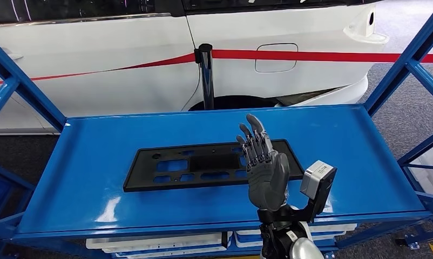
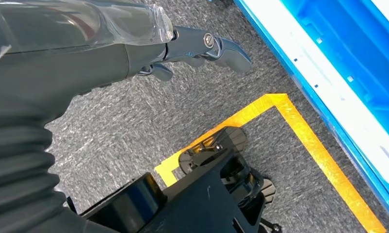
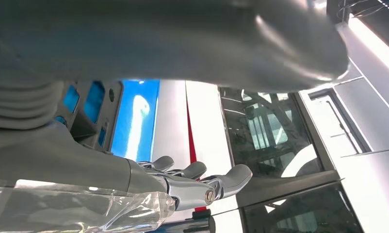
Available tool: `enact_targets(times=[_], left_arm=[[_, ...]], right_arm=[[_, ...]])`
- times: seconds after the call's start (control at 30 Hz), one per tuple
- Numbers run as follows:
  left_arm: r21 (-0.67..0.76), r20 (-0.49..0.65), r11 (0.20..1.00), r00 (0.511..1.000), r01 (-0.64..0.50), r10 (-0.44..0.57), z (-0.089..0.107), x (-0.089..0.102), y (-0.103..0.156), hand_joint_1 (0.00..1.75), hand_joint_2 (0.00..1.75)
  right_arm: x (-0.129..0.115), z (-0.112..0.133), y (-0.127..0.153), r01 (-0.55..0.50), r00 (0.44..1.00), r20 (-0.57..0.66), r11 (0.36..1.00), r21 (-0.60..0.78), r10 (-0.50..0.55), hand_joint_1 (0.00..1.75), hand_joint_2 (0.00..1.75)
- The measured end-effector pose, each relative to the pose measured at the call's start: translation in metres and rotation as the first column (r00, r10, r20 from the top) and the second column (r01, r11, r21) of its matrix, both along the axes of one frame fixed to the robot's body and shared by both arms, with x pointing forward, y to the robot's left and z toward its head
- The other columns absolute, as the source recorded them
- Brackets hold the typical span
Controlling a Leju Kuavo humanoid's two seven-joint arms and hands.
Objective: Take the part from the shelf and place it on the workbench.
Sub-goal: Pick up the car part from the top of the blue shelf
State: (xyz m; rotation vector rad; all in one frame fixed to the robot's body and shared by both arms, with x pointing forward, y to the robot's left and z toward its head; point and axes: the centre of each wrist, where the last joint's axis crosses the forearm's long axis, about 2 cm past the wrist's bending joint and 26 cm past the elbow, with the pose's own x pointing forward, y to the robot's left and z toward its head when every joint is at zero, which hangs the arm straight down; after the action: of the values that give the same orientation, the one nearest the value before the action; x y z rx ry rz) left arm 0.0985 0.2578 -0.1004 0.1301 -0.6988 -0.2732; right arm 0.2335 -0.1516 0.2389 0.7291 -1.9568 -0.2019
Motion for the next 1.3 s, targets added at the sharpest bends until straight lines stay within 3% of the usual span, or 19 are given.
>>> enact_targets(times=[0.13, 0.27, 0.37, 0.5, 1.1, 1.23, 1.3], left_arm=[[-0.001, -0.001, 1.000, 1.000, 0.000, 0.000, 0.0000, 0.0000, 0.0000, 0.00, 0.00], [0.000, -0.005, 1.000, 1.000, -0.001, 0.001, 0.0000, 0.0002, 0.0000, 0.00, 0.00], [0.001, -0.010, 1.000, 1.000, -0.002, 0.002, 0.0001, 0.0005, 0.0000, 0.00, 0.00], [0.002, -0.011, 1.000, 1.000, -0.002, 0.002, 0.0003, 0.0012, 0.0000, 0.00, 0.00], [0.002, -0.008, 1.000, 1.000, -0.002, 0.002, 0.0007, 0.0032, 0.0000, 0.00, 0.00], [0.003, -0.009, 1.000, 1.000, -0.002, 0.002, 0.0007, 0.0032, 0.0000, 0.00, 0.00], [0.003, -0.011, 1.000, 1.000, -0.001, 0.001, 0.0008, 0.0034, 0.0000, 0.00, 0.00]], right_arm=[[0.0000, 0.0000, -0.0002, 0.000, 1.000, 0.000, 1.000, -0.003, 0.000, 0.00, 0.00], [-0.0004, 0.0003, -0.0001, -0.009, 1.000, 0.012, 1.000, -0.003, 0.009, 1.75, 1.75], [-0.0012, 0.0009, 0.0001, -0.020, 0.999, 0.035, 1.000, -0.004, 0.020, 1.75, 1.75], [-0.0017, 0.0013, 0.0001, -0.022, 0.999, 0.049, 1.000, -0.003, 0.022, 0.02, 1.75], [-0.0017, 0.0012, -0.0010, 0.019, 0.998, 0.060, 0.999, -0.037, -0.017, 0.00, 1.75], [-0.0015, 0.0013, -0.0019, 0.056, 0.997, 0.063, 0.995, -0.084, -0.051, 0.00, 0.00], [-0.0014, 0.0020, -0.0029, 0.120, 0.991, 0.075, 0.979, -0.165, -0.109, 0.00, 0.87]])
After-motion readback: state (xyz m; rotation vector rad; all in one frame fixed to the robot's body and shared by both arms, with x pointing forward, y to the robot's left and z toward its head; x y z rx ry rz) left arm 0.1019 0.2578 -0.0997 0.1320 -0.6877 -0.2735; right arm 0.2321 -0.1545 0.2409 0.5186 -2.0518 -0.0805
